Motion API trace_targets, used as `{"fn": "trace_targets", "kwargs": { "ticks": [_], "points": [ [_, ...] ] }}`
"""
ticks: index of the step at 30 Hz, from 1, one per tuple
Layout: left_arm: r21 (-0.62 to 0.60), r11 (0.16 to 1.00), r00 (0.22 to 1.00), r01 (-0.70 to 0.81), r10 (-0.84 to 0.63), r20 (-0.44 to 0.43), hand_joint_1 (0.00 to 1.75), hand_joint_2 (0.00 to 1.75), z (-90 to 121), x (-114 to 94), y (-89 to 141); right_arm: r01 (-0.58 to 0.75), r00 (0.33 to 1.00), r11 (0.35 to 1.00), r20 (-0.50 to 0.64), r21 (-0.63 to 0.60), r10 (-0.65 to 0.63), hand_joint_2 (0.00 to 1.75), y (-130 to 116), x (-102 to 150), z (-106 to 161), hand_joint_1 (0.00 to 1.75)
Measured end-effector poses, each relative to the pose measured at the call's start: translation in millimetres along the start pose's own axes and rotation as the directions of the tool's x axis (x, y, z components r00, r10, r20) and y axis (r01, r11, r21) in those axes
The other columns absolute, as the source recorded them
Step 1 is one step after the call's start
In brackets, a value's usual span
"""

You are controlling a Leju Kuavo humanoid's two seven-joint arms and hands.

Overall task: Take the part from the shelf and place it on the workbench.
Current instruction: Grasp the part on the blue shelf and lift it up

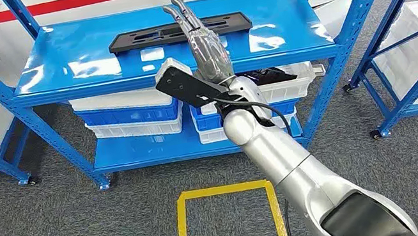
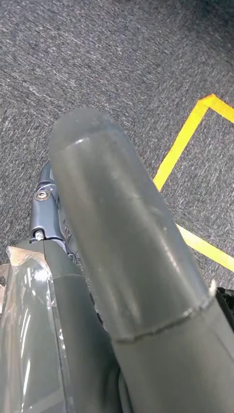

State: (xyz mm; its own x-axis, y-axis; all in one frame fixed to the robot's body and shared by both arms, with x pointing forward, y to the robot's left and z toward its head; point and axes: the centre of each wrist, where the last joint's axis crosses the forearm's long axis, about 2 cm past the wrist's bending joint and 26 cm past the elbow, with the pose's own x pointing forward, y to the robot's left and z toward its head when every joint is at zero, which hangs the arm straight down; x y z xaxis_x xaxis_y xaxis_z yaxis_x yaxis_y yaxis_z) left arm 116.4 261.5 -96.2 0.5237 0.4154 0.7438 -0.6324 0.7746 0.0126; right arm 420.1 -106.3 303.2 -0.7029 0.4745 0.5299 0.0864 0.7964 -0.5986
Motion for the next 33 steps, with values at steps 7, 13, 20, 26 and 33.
{"fn": "trace_targets", "kwargs": {
  "ticks": [7,13,20,26,33],
  "points": [
    [-0.001,1.0,1.0,0.005,-0.005,0.001,0.0,0.0,-1,1,-1,0.006,1.0,1.0,-0.004,-0.01,-0.006,1.75,2,-5,2,0.0],
    [-0.007,1.0,1.0,0.016,-0.016,0.0,0.0,0.0,-1,2,-2,0.0,1.0,1.0,-0.024,-0.005,0.0,1.75,6,-13,12,0.0],
    [-0.01,1.0,1.0,0.012,-0.012,0.003,0.0,0.0,-2,4,-4,-0.001,1.0,1.0,-0.026,-0.013,0.0,1.75,6,-12,14,0.0],
    [-0.004,1.0,1.0,0.013,-0.013,-0.002,0.0,0.0,0,1,-2,0.002,0.999,1.0,-0.032,-0.007,-0.002,1.75,9,-13,17,0.0],
    [-0.007,1.0,1.0,0.006,-0.006,0.006,0.0,0.0,0,2,-4,-0.001,1.0,1.0,-0.028,-0.02,0.0,1.75,5,-11,15,0.0]
  ]
}}
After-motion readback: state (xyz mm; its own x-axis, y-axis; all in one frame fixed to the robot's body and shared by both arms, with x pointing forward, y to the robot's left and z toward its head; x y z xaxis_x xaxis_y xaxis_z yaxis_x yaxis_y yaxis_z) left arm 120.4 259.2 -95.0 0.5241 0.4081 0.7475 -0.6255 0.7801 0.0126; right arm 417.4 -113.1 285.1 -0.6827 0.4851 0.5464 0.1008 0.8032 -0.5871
